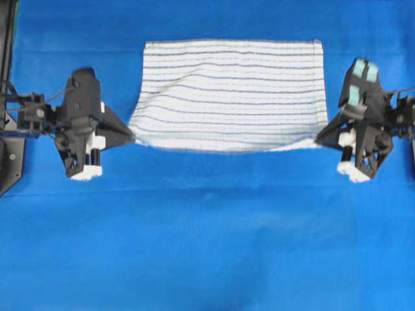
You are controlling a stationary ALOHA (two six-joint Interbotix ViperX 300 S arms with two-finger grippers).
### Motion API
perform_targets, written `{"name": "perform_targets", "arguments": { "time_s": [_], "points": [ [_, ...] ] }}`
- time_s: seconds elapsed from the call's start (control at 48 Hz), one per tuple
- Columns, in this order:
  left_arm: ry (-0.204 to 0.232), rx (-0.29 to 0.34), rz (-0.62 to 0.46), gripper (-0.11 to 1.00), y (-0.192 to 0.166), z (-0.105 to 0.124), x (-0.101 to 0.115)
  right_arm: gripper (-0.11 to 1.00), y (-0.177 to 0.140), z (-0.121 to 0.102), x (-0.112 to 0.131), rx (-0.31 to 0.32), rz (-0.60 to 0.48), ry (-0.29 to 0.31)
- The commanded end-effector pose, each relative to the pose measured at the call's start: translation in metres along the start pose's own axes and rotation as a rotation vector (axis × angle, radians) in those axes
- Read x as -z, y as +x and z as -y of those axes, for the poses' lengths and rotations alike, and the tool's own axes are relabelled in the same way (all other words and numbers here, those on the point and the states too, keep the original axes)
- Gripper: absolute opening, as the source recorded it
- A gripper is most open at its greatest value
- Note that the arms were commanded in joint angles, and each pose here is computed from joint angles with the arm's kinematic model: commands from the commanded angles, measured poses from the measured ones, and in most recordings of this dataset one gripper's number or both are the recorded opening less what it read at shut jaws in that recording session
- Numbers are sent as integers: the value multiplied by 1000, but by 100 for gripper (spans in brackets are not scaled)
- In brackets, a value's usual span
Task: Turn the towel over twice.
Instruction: 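Swing the held edge back down and lay the towel flat, then release, then open both grippers and withdraw them sideways from the towel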
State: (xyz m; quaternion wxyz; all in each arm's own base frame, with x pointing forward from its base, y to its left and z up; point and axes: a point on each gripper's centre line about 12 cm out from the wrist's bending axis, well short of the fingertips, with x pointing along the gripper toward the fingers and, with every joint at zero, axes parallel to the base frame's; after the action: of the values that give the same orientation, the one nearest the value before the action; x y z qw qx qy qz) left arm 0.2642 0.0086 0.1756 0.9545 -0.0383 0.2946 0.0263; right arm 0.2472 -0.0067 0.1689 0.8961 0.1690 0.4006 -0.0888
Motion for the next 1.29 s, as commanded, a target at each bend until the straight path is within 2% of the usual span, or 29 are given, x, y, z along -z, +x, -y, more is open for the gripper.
{"name": "perform_targets", "arguments": {
  "time_s": [0.0,0.146,0.25,0.646,0.709,0.792,0.834,0.959,1.021,1.084,1.147,1.272],
  "points": [
    [13,35,-1,4,2,12,-1,5,2,-11,0,-30,2,-8],
    [14,73,-28,4,7,25,4,5,5,-22,3,-54,-20,-15],
    [7,83,-47,4,10,29,7,5,7,-22,7,-50,-35,-12],
    [8,81,-83,6,23,30,9,5,21,-20,16,-24,-96,-15],
    [11,81,-83,12,23,30,9,6,21,-20,14,-27,-92,-16],
    [11,81,-86,28,23,30,10,6,21,-21,14,-29,-89,-17],
    [11,81,-83,39,23,30,9,11,21,-22,14,-30,-88,-17],
    [18,86,-79,72,21,32,6,49,18,-24,8,-37,-71,-25],
    [24,86,-76,81,18,32,4,64,16,-26,3,-42,-56,-35],
    [25,88,-68,85,16,32,0,66,12,-28,-2,-48,-36,-48],
    [27,90,-56,84,13,33,-5,62,7,-29,-7,-52,-19,-62],
    [26,91,-3,82,4,32,-20,62,-5,-31,-18,-57,33,-108]
  ]
}}
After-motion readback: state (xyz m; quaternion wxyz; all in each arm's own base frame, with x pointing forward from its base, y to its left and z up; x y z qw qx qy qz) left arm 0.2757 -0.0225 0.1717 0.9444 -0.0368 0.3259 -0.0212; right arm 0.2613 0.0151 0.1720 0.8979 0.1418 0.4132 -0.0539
